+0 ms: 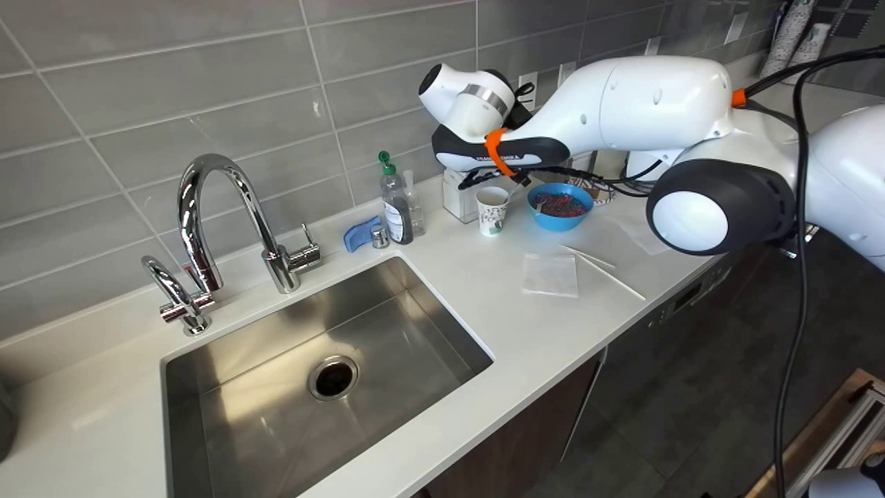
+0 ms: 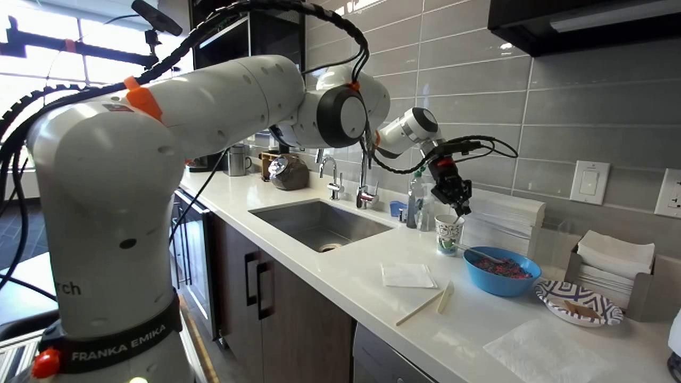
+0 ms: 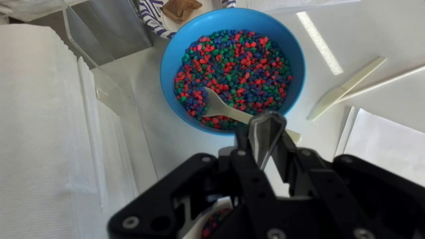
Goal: Put the spoon in the cup
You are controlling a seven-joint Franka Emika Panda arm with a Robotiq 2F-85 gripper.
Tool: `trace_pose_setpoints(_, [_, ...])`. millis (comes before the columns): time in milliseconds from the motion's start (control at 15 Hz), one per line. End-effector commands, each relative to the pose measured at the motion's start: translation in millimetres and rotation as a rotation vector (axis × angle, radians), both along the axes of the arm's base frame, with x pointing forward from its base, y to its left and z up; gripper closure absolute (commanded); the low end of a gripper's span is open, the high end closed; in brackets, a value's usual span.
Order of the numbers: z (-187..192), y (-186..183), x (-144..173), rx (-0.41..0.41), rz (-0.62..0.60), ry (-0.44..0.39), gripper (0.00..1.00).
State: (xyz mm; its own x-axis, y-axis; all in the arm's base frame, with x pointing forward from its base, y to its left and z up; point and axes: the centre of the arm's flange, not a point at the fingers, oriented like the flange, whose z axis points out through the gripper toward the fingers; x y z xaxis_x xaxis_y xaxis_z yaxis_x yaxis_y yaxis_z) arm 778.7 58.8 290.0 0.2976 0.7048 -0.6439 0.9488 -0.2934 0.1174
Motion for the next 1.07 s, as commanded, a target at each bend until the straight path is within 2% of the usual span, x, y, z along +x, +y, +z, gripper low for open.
trace_pose_setpoints(0, [1, 8, 37, 0.01, 0.009, 0.034, 0.94])
trace_pose_setpoints(133, [2, 8, 37, 0.007, 0.013, 0.034, 0.94])
trace_pose_setpoints(200, [2, 8, 37, 0.007, 0.012, 0.034, 0.7])
trace_pose_setpoints(267, [2, 9, 37, 0.005, 0.012, 0.032, 0.51])
trace_pose_setpoints(667, [1, 10, 37, 0.003, 0.011, 0.029, 0.07])
trace_pose_setpoints(733, [2, 11, 37, 0.009, 0.004, 0.033, 0.01])
trace_pose_setpoints(1000, [27, 21, 29, 0.073, -0.059, 0.035, 0.0])
